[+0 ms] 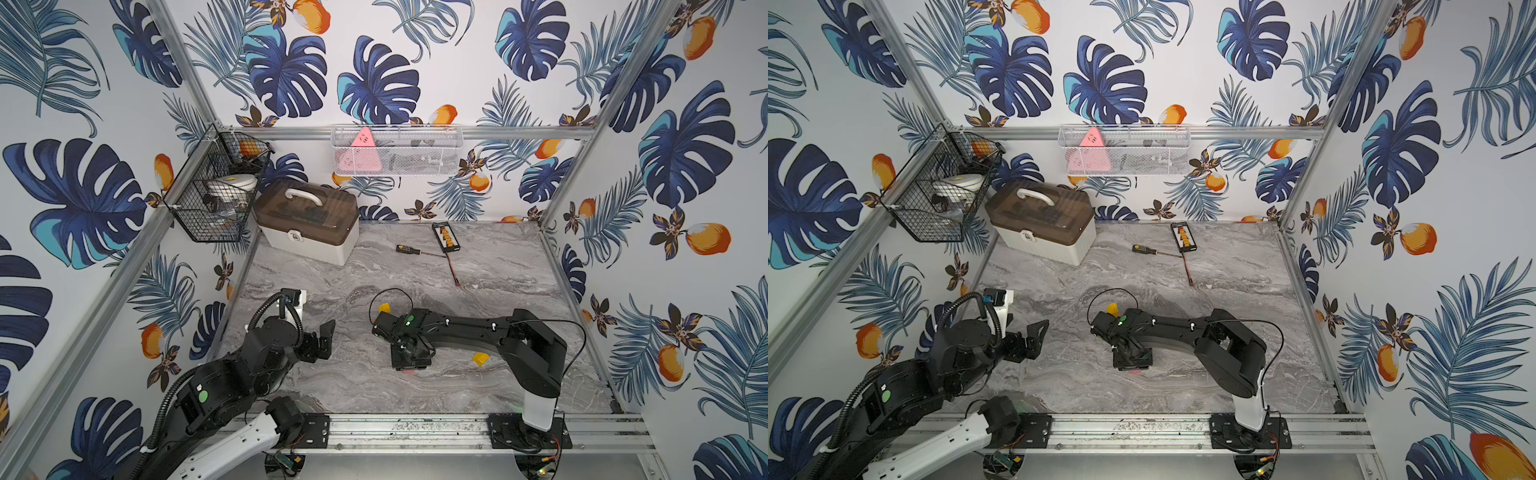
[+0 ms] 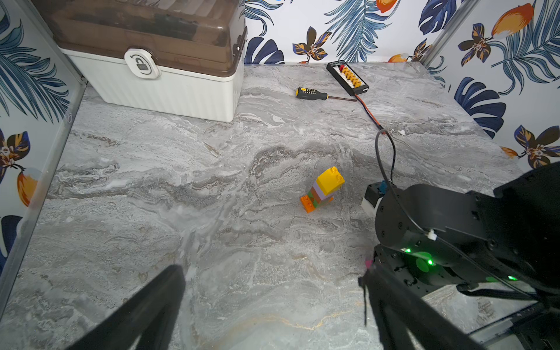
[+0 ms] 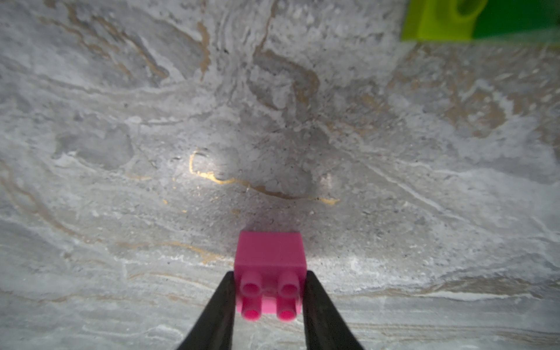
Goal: Assemble the number 1 with lego
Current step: Adjust the lego brick at the center of the board, then assemble the lego brick with the lego brick.
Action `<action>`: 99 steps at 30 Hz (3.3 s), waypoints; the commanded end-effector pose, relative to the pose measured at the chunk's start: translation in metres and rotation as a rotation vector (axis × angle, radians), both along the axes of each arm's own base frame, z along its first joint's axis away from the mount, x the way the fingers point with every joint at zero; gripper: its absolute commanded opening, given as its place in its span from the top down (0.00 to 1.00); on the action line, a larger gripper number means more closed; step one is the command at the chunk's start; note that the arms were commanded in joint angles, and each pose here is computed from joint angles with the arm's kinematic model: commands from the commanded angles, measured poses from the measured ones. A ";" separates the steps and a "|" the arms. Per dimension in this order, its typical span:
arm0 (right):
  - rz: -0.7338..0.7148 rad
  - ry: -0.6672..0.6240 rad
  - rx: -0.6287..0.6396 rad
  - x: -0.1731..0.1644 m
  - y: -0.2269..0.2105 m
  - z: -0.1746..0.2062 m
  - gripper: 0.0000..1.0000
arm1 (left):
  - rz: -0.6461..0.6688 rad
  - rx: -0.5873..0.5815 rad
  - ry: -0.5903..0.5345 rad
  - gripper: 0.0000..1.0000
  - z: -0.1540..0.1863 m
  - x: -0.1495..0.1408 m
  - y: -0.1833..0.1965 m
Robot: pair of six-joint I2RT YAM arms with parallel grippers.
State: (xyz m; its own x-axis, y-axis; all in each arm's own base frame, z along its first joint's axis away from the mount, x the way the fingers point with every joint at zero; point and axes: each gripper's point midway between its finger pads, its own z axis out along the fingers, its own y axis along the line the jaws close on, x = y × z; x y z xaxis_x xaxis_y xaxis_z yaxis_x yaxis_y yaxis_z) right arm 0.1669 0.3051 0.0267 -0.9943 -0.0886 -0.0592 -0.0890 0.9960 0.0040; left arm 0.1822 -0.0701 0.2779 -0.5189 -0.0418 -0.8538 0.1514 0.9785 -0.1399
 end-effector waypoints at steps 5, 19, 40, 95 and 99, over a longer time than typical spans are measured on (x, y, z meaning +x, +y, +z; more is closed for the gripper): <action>0.003 -0.017 -0.016 0.001 -0.005 0.004 0.73 | 0.014 0.007 -0.013 0.01 0.002 0.001 0.003; 0.050 -0.170 -0.053 0.038 -0.055 0.085 0.76 | -0.058 -0.017 -0.007 0.01 0.003 -0.001 -0.011; 0.038 -0.177 0.001 0.117 -0.081 0.091 0.80 | -0.031 0.010 0.015 0.01 -0.001 0.002 -0.008; -0.009 -0.091 0.002 0.116 -0.072 0.050 0.84 | -0.002 0.021 0.011 0.01 -0.001 0.004 -0.003; 0.001 -0.092 0.000 0.117 -0.070 0.049 0.85 | 0.001 0.020 0.009 0.01 -0.001 0.004 -0.002</action>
State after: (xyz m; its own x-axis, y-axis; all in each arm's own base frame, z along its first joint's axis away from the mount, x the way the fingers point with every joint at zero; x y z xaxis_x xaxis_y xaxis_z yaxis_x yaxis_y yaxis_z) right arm 0.2818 0.2340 0.0791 -0.9845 -0.0904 -0.1501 -0.0916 0.9958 0.0014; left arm 0.1845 -0.0760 0.2729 -0.5391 -0.0062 -0.8422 0.1715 0.9782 -0.1169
